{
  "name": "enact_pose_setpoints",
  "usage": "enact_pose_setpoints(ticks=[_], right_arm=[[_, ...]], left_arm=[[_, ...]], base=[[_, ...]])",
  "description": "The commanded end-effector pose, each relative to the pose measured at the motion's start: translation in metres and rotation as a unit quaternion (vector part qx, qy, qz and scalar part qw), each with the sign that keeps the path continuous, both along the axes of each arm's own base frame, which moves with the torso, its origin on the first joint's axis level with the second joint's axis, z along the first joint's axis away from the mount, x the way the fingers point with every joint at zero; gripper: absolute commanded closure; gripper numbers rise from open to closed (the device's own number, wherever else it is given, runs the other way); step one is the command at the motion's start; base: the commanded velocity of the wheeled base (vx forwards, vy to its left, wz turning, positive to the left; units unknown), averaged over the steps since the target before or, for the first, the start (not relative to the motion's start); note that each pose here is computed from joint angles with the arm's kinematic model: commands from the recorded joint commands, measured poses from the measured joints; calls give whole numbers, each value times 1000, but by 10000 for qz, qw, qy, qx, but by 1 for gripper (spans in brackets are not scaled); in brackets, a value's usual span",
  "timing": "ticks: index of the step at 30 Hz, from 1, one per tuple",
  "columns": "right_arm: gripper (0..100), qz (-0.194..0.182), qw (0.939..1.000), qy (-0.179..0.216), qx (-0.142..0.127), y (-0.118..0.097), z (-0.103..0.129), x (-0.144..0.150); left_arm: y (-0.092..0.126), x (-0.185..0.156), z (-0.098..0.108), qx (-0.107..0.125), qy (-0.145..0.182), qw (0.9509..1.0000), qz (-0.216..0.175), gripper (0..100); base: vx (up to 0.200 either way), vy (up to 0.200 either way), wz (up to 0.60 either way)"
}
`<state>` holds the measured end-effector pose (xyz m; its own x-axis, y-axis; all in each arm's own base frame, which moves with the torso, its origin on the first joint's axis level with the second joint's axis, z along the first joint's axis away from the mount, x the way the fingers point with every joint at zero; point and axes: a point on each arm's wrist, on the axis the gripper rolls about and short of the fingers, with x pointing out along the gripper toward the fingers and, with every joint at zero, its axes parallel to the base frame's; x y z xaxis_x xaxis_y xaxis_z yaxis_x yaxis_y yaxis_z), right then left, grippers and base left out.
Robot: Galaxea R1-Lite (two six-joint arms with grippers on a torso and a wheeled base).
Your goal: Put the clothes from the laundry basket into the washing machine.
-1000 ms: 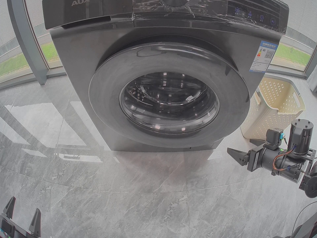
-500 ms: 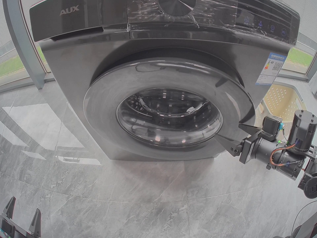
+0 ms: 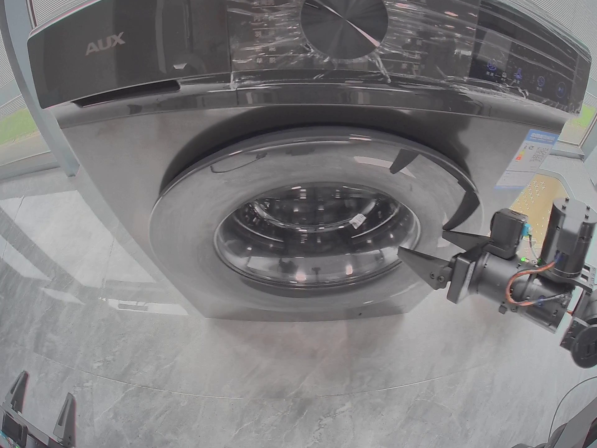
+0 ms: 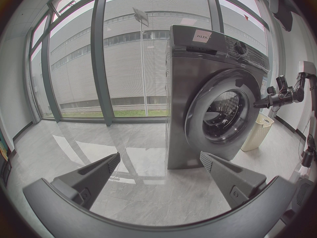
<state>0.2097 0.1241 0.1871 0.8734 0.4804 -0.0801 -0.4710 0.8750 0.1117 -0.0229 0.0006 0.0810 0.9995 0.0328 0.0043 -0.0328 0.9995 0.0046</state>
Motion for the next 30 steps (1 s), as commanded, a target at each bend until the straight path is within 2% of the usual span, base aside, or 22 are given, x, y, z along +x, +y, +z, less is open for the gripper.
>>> enact_pose_setpoints(ticks=[1, 7, 10, 12, 16, 19, 21, 24, 25, 27, 28, 30], right_arm=[[0, -90, 9998, -166, 68, -3, 6, 0], [0, 73, 9999, 78, -91, -4, -10, -12], [0, 230, 9991, 262, -232, -6, -22, -27], [0, 499, 9973, 412, -336, -10, -34, -51], [0, 596, 9975, 171, -328, -34, -37, -89], [0, 493, 9985, -130, -178, -53, -34, -110], [0, 287, 9987, -412, -2, -69, -34, -127], [0, -358, 9961, -790, 172, -91, -34, -143], [0, -620, 9936, -924, 217, -98, -33, -149], [0, -1019, 9886, -1092, 193, -108, -34, -160], [0, -1073, 9876, -1126, 186, -109, -34, -162], [0, -1519, 9802, -1272, -68, -118, -42, -182]], left_arm=[[0, 0, -5, 0, 29, 10000, 5, 0], [0, 0, -5, 0, 29, 10000, 5, 0], [0, 0, -5, -8, 29, 10000, 5, 0], [0, 0, -5, -16, 28, 10000, 5, 0], [0, 0, -5, -39, 28, 10000, 5, 0], [0, 0, -5, -8, 29, 10000, 5, 0], [0, 0, -5, -8, 29, 10000, 5, 0], [0, 0, -5, 0, 29, 10000, 5, 0], [0, 0, -5, 7, 29, 10000, 5, 0], [0, 0, -5, 7, 29, 10000, -3, 0], [0, 0, -5, 7, 29, 10000, -3, 0], [0, 0, -5, 0, 29, 10000, -3, 0]], base=[[0, 0, 0], [0, 0, 0], [0, 0, 0], [0, 0, 0], [0, 0, 0], [0, 0, 0], [0, 0, 0], [0, 0, 0], [0, 0, 0], [0, 0, 0], [0, 0, 0], [0, 0, 0]])
